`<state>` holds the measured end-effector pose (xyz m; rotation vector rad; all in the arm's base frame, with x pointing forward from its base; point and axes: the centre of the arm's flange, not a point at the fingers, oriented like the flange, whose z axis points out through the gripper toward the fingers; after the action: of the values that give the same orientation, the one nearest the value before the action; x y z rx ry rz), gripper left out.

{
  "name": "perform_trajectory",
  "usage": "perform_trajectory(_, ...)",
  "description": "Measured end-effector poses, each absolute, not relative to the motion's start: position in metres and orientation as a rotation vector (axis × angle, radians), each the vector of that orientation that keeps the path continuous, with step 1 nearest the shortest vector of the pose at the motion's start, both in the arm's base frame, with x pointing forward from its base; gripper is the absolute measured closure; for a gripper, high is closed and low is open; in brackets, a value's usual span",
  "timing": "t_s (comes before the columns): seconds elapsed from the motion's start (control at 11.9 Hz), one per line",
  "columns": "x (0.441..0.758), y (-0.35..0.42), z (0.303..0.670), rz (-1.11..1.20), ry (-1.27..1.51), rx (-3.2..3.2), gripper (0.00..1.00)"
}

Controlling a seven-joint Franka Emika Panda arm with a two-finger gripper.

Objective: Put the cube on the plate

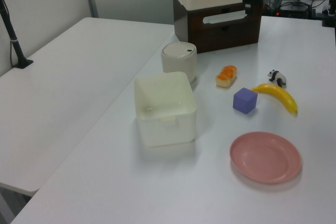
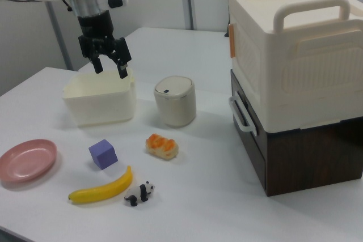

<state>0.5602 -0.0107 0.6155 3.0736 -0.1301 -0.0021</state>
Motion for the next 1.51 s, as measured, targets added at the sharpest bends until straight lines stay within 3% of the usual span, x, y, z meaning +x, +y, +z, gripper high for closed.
perform_trajectory(1.17,0.564,-0.011,0.607,-0.026,-0.103,3.073,0.0)
perform_trajectory(1.51,0.565,-0.005,0.598,-0.056,0.038,3.075,0.0)
